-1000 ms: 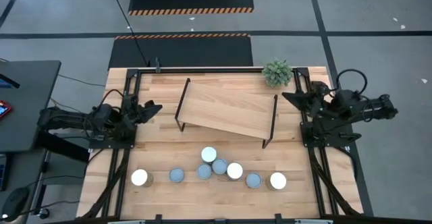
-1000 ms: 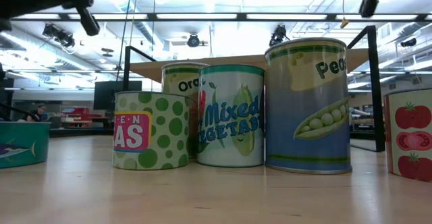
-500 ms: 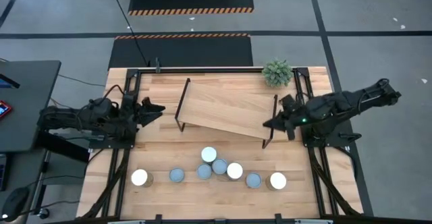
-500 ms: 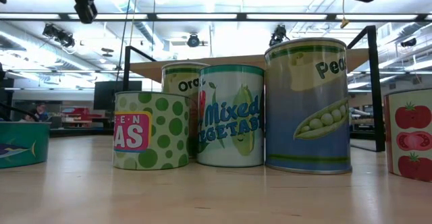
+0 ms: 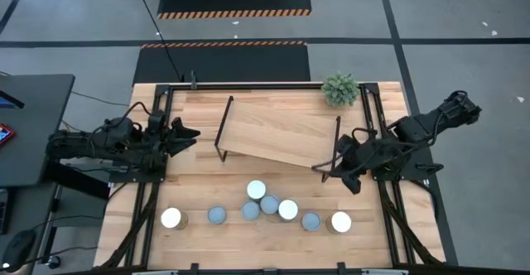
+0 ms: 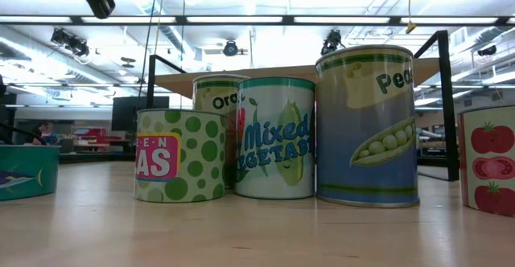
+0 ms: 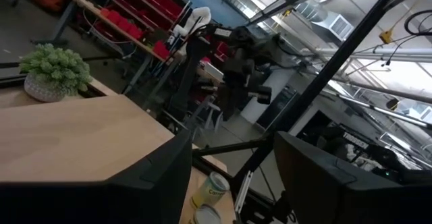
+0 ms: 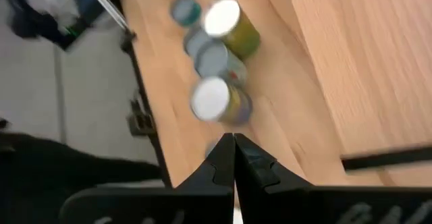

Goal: Pick and place cans onto a shelf
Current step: Put the canned carrots on the shelf

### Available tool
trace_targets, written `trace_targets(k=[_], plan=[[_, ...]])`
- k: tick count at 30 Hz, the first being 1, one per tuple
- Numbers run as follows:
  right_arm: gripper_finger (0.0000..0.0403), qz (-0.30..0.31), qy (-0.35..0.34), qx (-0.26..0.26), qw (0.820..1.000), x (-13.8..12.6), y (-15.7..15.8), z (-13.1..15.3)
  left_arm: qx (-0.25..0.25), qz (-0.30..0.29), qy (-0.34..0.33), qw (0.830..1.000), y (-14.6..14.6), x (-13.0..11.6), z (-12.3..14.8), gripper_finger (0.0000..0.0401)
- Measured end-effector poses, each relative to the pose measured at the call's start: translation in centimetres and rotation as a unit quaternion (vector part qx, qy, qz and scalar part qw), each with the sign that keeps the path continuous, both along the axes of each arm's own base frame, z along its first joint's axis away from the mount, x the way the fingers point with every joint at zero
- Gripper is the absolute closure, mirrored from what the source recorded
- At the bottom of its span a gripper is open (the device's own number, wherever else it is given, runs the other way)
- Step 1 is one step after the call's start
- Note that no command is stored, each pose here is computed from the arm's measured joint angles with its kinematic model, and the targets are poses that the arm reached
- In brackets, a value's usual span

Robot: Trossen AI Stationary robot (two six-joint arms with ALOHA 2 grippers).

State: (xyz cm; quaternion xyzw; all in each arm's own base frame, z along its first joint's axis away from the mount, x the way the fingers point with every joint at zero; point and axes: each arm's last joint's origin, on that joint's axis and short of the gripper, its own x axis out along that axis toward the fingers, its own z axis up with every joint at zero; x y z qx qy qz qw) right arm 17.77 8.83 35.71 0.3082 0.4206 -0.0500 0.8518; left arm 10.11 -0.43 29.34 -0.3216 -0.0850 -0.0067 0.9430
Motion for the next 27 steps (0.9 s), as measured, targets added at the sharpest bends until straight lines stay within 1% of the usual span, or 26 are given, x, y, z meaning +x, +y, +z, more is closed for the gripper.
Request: trace_targets(k=[4,6,8,12,16,19,21,25,27], plan=[[0.0398,0.027,0.079,-0.042,0.996,-0.1,1.3,-0.2,0.0,0.0,0.001,1.0,0.0,0.0,0.0,0.0184],[0.0398,0.044,0.12,-0.069,0.989,-0.4,1.8,-0.8,-0.001,0.0,0.0,1.0,0.0,0.0,0.0,0.0184],[0.0394,0.061,0.155,-0.085,0.982,-0.6,2.2,-1.5,0.0,0.0,0.002,1.0,0.0,0.0,0.0,0.0184],[0.0383,0.093,0.239,-0.112,0.96,-1.1,2.7,-2.6,-0.007,-0.001,0.004,1.0,0.0,0.0,-0.1,0.0184],[0.0365,0.136,0.29,-0.152,0.935,-1.3,3.5,-3.6,-0.007,-0.001,0.015,1.0,0.0,0.1,-0.3,0.0184],[0.0329,0.192,0.296,-0.164,0.921,-1.0,4.3,-4.2,-0.007,-0.001,0.027,1.0,0.0,0.1,-0.5,0.0184],[0.029,0.223,0.29,-0.162,0.917,-0.6,5.0,-4.6,-0.01,-0.002,0.032,0.999,0.0,0.1,-0.6,0.0184],[0.0196,0.246,0.263,-0.151,0.921,0.5,6.4,-5.3,-0.011,-0.002,0.034,0.999,0.0,0.1,-0.7,0.0184],[0.0145,0.239,0.261,-0.147,0.924,1.1,7.0,-5.8,-0.011,-0.002,0.034,0.999,0.0,0.1,-0.7,0.0184]])
